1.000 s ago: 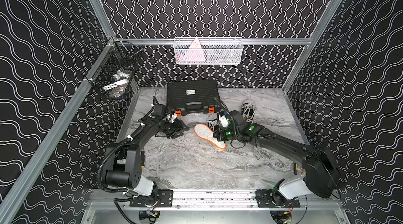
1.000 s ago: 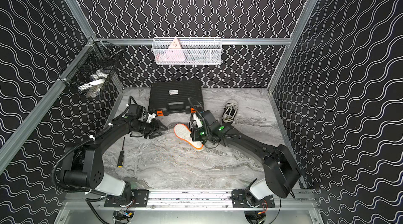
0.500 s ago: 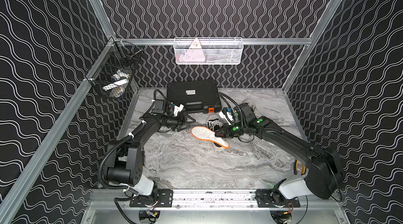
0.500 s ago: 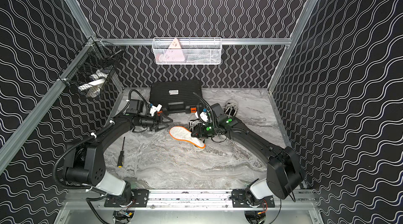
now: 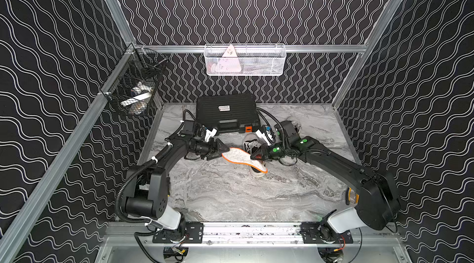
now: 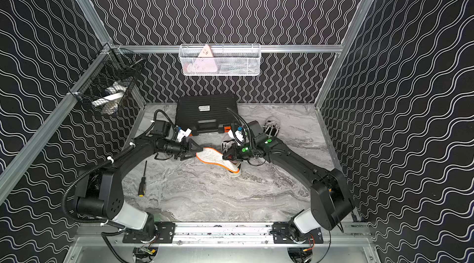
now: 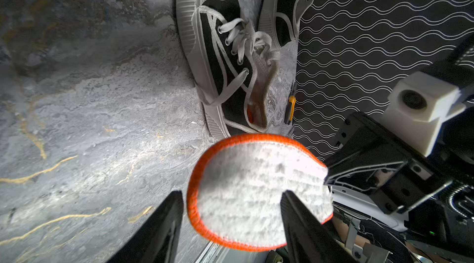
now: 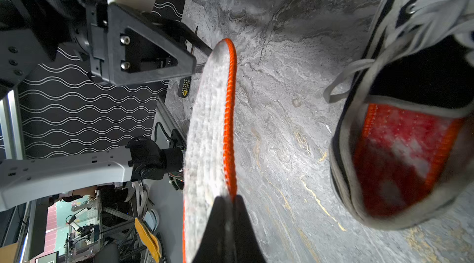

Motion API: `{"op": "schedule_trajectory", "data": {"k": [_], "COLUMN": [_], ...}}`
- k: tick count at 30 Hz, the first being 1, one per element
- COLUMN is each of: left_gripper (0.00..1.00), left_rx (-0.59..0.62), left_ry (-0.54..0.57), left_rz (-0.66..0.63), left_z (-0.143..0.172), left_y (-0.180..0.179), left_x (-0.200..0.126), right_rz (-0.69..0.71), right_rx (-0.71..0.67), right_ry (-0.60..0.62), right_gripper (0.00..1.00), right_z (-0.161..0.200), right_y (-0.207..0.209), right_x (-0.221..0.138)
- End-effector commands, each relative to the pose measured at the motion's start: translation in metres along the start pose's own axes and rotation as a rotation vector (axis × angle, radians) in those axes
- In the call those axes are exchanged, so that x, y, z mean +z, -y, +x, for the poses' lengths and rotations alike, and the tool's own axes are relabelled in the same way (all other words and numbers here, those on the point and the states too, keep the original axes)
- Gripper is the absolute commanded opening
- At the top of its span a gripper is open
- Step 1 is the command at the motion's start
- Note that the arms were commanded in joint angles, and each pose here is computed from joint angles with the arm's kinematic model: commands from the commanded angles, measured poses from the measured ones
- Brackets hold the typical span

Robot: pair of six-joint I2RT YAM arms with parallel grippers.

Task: Insert the insole into the shoe
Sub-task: Pick up the insole from the center of the board.

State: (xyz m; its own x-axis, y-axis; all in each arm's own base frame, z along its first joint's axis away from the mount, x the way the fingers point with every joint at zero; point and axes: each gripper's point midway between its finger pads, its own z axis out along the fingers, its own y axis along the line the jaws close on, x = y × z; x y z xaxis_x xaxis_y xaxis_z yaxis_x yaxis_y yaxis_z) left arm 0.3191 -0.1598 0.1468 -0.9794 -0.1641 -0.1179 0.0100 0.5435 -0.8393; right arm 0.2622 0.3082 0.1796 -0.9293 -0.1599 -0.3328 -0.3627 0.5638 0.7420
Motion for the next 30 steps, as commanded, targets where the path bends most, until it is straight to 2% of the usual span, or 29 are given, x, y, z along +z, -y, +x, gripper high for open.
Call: {"op": "schedule_trajectory", "data": {"k": [1, 5, 13, 15, 16, 18, 19, 21, 25, 30], "left_gripper": [0.62, 0.46, 0.01, 0.00, 0.00, 0.00, 0.00, 0.00, 0.00, 0.00], "left_rx": [0.015, 0.017, -0.005, -0.003, -0.003, -0.030, -0.056, -0.120, -0.232, -0.324], "left_ry": [0.010, 0.026, 0.071, 0.086, 0.097, 0.122, 0.135, 0.151, 0.185, 0.191], "left_rz": [0.070, 0.076, -0.048, -0.063, -0.059, -0.067, -0.085, -0.102, -0.154, -0.267], "left_z": [-0.003, -0.006, -0.015, -0.017, -0.018, -0.021, -0.023, -0.024, -0.024, -0.016], "left_y": [0.015, 0.021, 0.008, 0.008, 0.010, 0.009, 0.005, 0.000, -0.005, -0.016], "left_x": [-0.002, -0.005, -0.010, -0.013, -0.014, -0.015, -0.015, -0.015, -0.020, -0.030], "right_rz": [-0.037, -0.029, 0.010, 0.016, 0.020, 0.019, 0.036, 0.072, 0.240, 0.345], "right_rx": [-0.026, -0.028, -0.041, -0.043, -0.044, -0.053, -0.061, -0.090, -0.312, -0.592], "right_ry": [0.022, 0.012, -0.033, -0.033, -0.030, -0.016, -0.005, 0.024, 0.188, 0.278], "right_gripper": [0.00, 0.00, 0.00, 0.00, 0.04, 0.19, 0.32, 0.41, 0.56, 0.62], "right_z": [-0.009, -0.009, 0.001, 0.002, 0.001, -0.004, -0.007, -0.011, -0.040, -0.039], "right_y": [-0.005, 0.000, 0.016, 0.018, 0.019, 0.017, 0.016, 0.017, -0.002, -0.028], "right_x": [0.003, 0.009, 0.017, 0.017, 0.018, 0.018, 0.016, 0.012, -0.003, 0.022]}}
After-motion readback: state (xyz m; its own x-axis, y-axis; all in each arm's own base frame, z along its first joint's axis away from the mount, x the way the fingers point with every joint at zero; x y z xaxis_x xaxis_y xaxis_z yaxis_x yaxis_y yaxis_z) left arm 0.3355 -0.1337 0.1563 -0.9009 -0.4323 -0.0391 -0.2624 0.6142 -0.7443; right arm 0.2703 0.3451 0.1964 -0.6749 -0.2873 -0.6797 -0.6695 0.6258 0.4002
